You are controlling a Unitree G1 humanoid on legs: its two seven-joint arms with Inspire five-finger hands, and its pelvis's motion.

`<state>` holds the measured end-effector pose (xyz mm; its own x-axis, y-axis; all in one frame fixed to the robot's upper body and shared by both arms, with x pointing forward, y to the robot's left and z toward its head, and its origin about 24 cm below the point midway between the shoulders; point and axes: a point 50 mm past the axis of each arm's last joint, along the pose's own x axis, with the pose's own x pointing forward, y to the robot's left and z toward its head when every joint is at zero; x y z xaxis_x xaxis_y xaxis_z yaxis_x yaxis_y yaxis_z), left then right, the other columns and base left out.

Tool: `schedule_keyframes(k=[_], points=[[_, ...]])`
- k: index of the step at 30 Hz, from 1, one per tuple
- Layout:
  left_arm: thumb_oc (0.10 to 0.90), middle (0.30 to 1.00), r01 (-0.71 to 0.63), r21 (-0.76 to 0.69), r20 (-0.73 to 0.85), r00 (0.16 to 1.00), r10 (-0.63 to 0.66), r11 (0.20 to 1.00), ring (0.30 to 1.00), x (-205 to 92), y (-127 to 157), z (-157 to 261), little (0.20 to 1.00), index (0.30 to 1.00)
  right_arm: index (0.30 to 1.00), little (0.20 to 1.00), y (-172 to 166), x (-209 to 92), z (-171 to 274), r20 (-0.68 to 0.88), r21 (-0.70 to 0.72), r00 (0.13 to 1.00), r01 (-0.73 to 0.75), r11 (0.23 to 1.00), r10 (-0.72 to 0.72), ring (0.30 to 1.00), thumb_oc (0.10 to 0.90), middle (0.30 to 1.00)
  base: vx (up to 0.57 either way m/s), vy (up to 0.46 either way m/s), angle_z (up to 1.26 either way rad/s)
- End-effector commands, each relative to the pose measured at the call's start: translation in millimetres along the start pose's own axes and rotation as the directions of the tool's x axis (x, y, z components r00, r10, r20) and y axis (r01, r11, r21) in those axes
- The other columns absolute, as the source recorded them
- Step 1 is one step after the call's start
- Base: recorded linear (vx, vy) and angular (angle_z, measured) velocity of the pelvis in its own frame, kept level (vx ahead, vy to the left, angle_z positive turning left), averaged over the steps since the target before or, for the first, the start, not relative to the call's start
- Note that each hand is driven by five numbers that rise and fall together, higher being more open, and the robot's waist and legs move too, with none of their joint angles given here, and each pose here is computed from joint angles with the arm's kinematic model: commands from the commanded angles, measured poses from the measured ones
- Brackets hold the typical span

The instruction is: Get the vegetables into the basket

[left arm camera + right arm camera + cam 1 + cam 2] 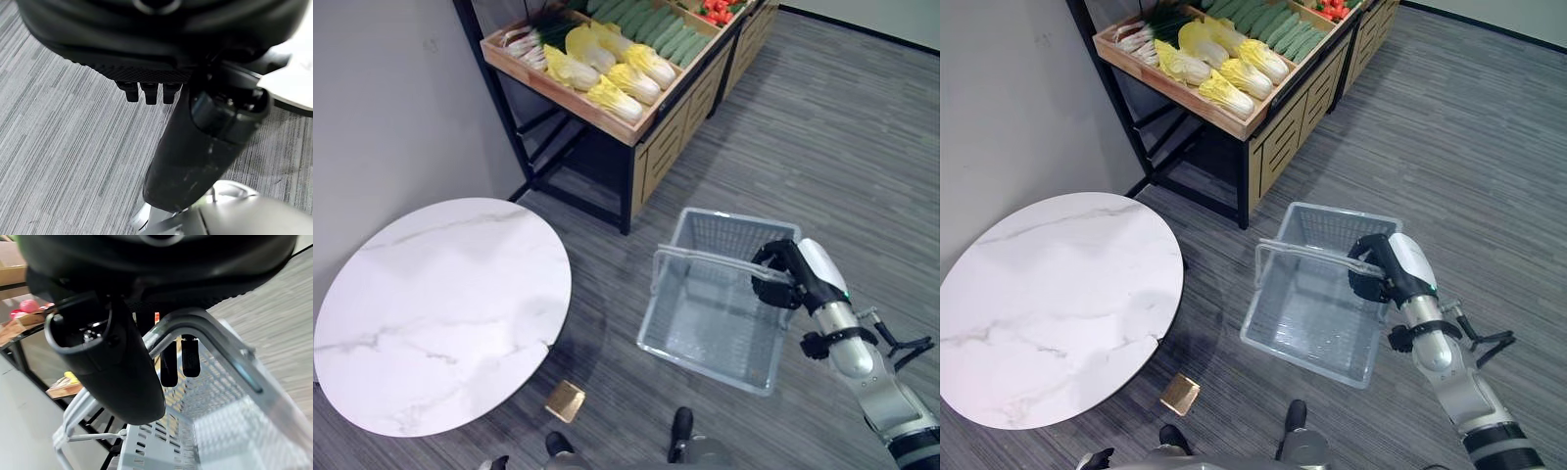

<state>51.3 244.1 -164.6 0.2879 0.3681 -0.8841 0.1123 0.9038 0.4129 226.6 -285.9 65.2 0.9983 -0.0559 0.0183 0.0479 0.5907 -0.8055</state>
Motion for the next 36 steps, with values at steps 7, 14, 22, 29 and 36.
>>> schedule_keyframes(k=[7, 14, 22, 29, 36], points=[[0.9, 1.0, -0.049, -0.134, 0.15, 0.986, 0.069, 0.99, 1.0, 2, 7, 38, 1.0, 1.0, 0.3, 0.3, -78, 22, 62, 0.333, 0.089, 0.875, 0.342, 0.935, -0.352, 0.3, 0.4, 0.3, 0.01, -0.104, -0.58], [0.9, 1.0, -0.036, -0.133, 0.152, 0.987, 0.056, 0.99, 1.0, 2, 6, 40, 1.0, 1.0, 0.3, 0.3, -74, 27, 68, 0.35, 0.108, 0.875, 0.317, 0.942, -0.334, 0.3, 0.4, 0.3, 0.1, 0.139, -1.22], [0.9, 1.0, -0.048, -0.076, 0.173, 0.983, 0.061, 0.996, 1.0, 4, 13, 47, 1.0, 1.0, 0.3, 0.3, -58, 31, 55, 0.26, 0.144, 0.893, 0.341, 0.929, -0.368, 0.3, 0.4, 0.3, 0.03, 0.245, -0.6], [0.9, 1.0, -0.056, -0.072, 0.141, 0.988, 0.066, 0.996, 1.0, 4, 16, 34, 1.0, 1.0, 0.3, 0.3, -46, 31, 31, 0.153, 0.083, 0.926, 0.335, 0.939, -0.344, 0.3, 0.4, 0.3, 0.04, 0.047, -0.74], [0.9, 1.0, -0.014, -0.044, 0.142, 0.99, 0.02, 0.999, 1.0, 2, 6, 32, 1.0, 1.0, 0.3, 0.3, -33, 13, -34, -0.104, -0.118, 0.96, 0.249, 0.961, -0.262, 0.3, 0.4, 0.3, 0.1, -0.111, 0.03]])
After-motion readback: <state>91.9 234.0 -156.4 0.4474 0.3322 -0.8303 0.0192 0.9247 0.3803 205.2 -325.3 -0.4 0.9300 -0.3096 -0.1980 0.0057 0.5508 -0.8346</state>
